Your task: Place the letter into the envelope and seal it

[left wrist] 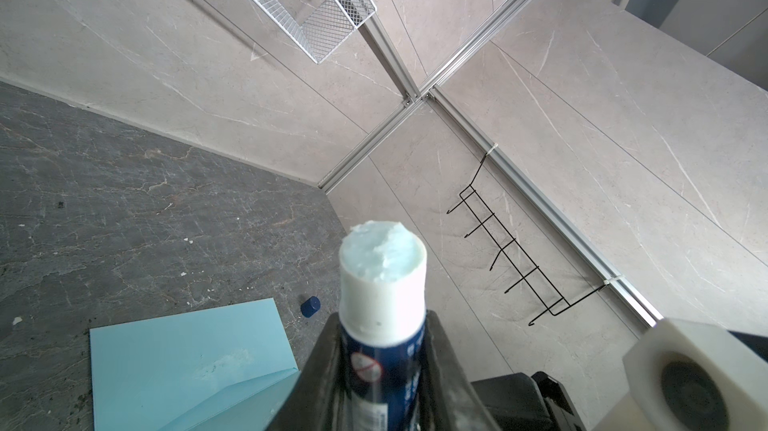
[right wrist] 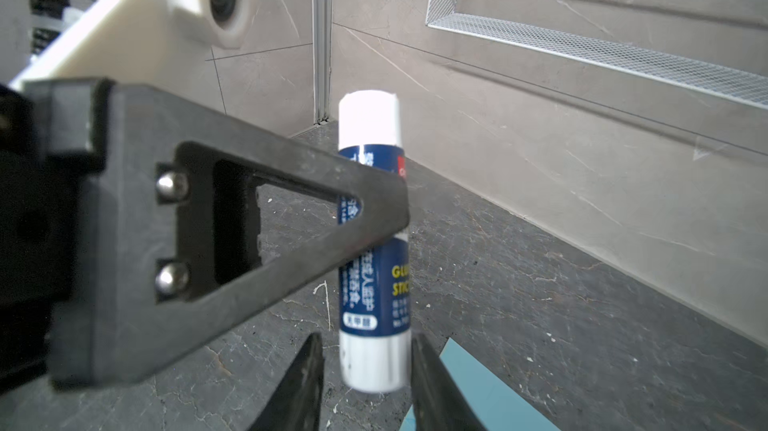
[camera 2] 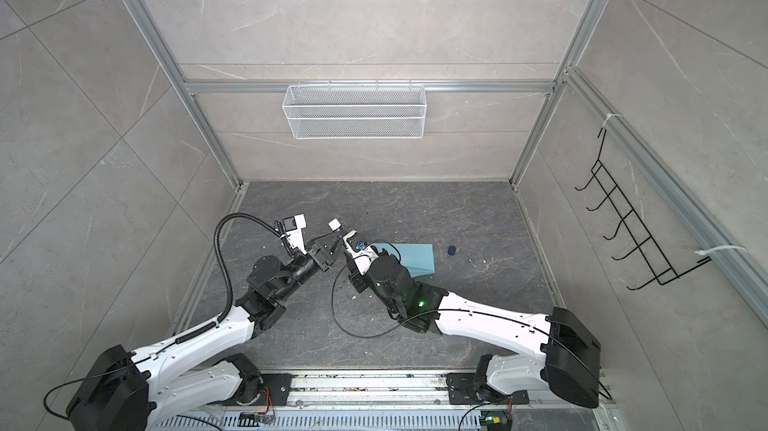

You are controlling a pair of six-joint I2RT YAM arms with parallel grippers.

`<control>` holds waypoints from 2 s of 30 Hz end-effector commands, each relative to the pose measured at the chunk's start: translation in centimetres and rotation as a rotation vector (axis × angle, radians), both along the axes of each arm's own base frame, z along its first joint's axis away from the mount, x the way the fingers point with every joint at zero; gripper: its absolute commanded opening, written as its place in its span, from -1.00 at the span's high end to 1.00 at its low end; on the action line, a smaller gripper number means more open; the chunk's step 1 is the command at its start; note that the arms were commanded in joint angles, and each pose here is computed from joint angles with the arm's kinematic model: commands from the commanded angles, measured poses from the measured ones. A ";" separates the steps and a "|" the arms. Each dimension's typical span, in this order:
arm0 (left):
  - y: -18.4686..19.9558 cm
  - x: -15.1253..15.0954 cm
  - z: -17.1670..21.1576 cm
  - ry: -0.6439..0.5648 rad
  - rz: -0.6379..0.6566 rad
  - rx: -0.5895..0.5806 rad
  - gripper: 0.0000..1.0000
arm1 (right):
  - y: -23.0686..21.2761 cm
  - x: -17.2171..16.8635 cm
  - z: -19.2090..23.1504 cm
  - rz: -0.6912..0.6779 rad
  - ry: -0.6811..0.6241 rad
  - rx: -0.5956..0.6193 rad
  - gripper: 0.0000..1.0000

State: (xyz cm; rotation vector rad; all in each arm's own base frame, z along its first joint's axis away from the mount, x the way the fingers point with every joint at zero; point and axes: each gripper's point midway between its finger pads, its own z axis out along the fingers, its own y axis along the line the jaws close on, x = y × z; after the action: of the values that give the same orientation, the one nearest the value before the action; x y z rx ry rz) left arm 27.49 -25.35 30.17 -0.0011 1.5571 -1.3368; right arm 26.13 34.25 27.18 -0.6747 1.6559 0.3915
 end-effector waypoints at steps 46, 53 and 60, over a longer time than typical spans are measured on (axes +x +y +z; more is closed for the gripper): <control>-0.2 -1.1 2.9 -0.138 -0.036 -0.009 1.00 | -4.4 0.5 1.6 -0.016 0.000 -0.024 -0.31; 0.0 -1.1 2.9 -0.134 -0.025 -0.010 1.00 | -1.2 -0.5 1.3 -0.096 -0.129 -0.183 -0.05; 0.1 -1.1 2.8 -0.132 -0.022 -0.010 1.00 | 0.3 -0.2 1.4 -0.134 -0.129 -0.147 0.11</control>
State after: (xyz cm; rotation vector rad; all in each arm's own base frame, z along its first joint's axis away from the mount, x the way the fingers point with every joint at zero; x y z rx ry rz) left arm 27.09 -25.66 30.37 0.0661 1.5439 -1.3250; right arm 25.40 34.53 26.54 -0.7562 1.6403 0.1479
